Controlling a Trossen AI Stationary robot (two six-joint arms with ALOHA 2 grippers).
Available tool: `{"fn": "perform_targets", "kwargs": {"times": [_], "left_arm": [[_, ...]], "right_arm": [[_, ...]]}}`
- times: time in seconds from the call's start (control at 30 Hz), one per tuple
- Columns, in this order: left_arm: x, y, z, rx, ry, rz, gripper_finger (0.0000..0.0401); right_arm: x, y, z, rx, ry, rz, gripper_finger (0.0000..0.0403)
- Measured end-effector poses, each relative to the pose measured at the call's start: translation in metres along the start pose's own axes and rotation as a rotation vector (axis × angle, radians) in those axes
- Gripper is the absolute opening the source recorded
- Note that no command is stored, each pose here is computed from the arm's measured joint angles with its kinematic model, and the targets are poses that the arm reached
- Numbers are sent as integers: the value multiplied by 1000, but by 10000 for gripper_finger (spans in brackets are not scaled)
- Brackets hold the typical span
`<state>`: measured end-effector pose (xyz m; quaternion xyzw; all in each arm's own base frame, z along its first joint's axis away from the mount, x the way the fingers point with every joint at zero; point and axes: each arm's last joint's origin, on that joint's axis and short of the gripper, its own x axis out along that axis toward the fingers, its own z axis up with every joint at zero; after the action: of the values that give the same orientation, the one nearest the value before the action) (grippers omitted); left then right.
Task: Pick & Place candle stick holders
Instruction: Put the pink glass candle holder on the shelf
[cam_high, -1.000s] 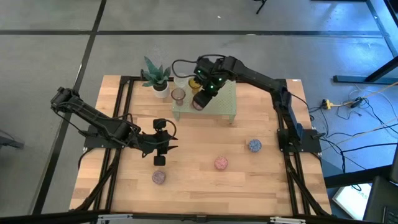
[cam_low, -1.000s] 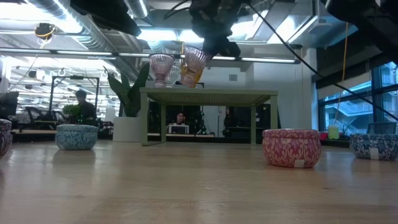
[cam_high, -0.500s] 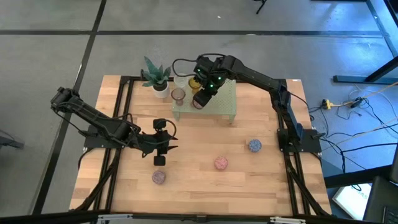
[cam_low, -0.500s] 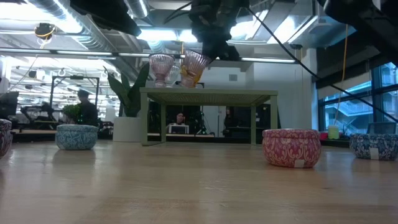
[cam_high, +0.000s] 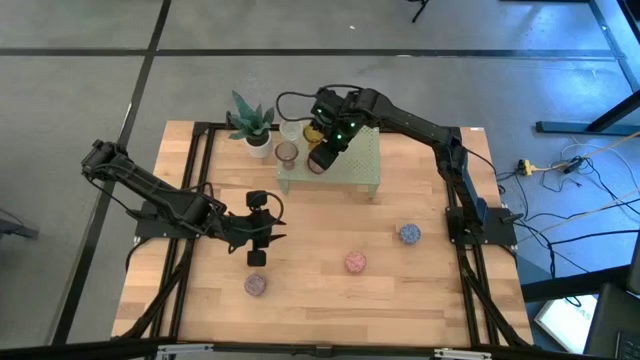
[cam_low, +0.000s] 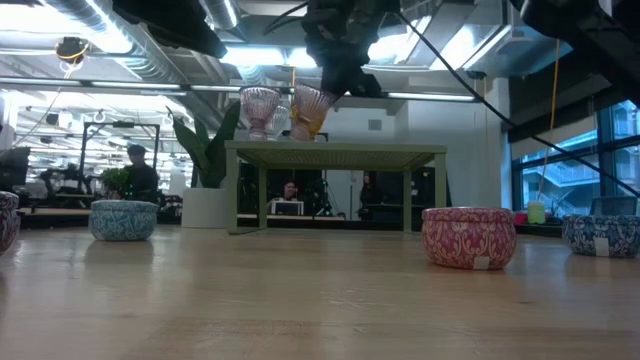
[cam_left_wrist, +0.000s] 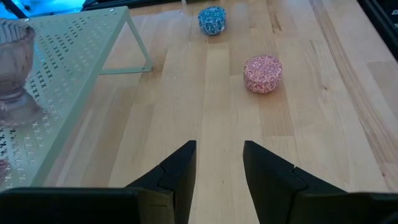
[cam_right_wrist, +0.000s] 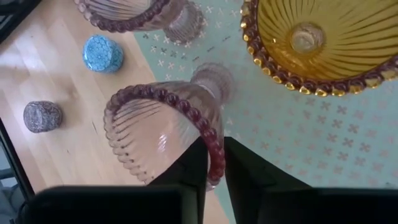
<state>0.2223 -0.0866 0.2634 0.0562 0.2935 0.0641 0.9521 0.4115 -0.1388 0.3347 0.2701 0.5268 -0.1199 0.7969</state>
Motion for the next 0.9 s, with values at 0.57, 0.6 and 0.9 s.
{"fn": "perform_targets", "kwargs": {"times": [0.57, 0.6, 0.9], "left_arm": [[0, 0, 0, -1, 0, -1, 129], [0, 0, 0, -1, 0, -1, 129], [0, 0, 0, -1, 0, -1, 129]], "right_arm": [[-1, -3, -1, -12, 23, 7, 19], [-1, -3, -2, -12, 28, 12, 17], [-4, -1, -4, 37, 71, 94, 22]]}}
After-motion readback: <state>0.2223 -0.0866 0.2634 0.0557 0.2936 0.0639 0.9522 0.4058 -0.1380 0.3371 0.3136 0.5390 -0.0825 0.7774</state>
